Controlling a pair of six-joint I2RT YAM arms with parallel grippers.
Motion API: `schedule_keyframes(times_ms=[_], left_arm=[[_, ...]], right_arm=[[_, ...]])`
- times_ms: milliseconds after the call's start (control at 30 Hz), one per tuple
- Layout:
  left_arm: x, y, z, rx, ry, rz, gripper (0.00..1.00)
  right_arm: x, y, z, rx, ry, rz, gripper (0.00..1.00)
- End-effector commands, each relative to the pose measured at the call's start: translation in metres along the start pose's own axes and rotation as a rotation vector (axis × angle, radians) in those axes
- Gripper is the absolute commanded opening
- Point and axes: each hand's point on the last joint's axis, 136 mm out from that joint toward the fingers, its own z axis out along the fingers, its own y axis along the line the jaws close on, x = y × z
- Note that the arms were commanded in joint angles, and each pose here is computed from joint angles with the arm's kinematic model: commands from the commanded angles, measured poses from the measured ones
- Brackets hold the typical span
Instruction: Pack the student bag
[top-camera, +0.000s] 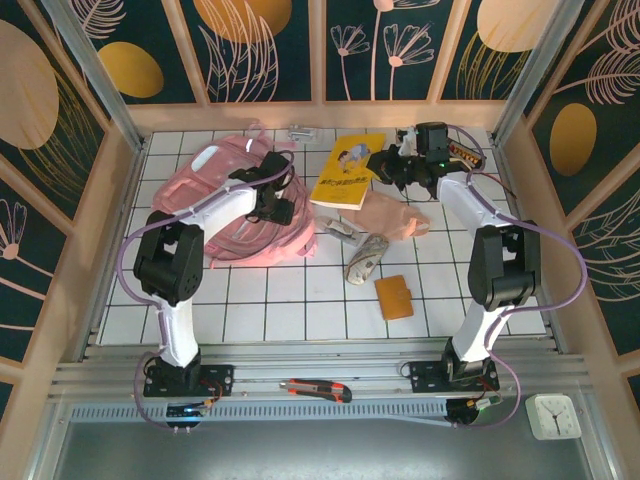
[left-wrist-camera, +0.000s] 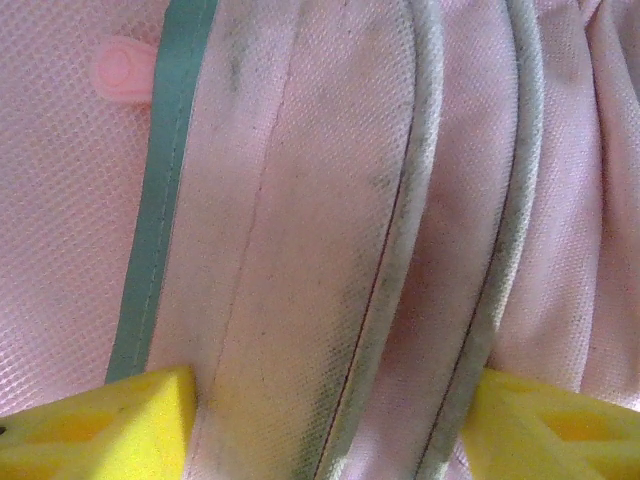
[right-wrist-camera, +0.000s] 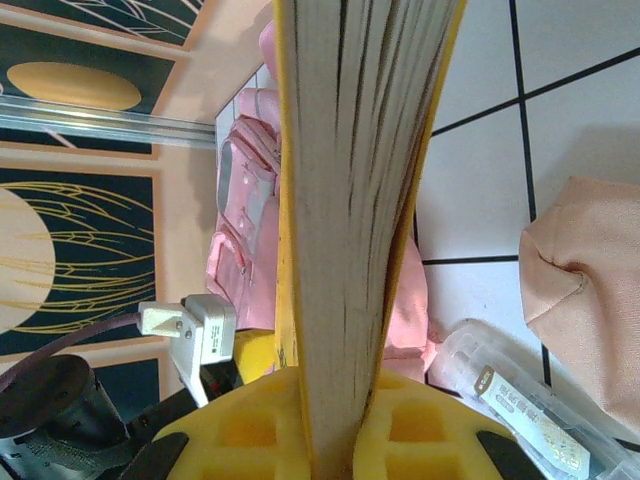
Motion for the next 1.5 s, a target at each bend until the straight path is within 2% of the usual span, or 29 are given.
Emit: schedule_keyframes(times_ms=[0,233,300,433,733,933,1233,1467], left_arm=[[-0.008,0.004,0.008,-0.036,-0.007,0.025,0.57],[-0.012,0.005,0.002,-0.034,-0.020,0.031,0.09],[-0.013,0.006,-0.002,-0.039,-0.022,0.031,0.00],[-0.025,0.008,-0.026,-0.035,-0.058,0.027,0.00],[-0.070,0.008,-0.112,0.025,-0.227,-0.011,0.00],[-0.084,0.005,-0.149,0.094,-0.294,-0.025,0.00],[-0.096,-0.001,-0.166,0.154,-0.330,-0.040,0.00],[-0.096,-0.009,-0.166,0.195,-0.327,-0.025,0.00]], right_arm=[[-0.009,0.023,-0.012,-0.057,-0.041,-0.043,0.00],[-0.009,0.022,-0.010,-0.062,-0.036,-0.039,0.00],[-0.008,0.022,-0.010,-0.063,-0.035,-0.041,0.00],[-0.007,0.023,-0.012,-0.064,-0.031,-0.046,0.00],[-0.007,0.011,-0.026,-0.053,-0.032,-0.039,0.00],[0.010,0.014,-0.019,-0.098,0.049,-0.024,0.00],[0.065,0.028,0.031,-0.168,0.168,0.043,0.00],[0.077,0.042,0.081,-0.196,0.207,0.038,0.00]])
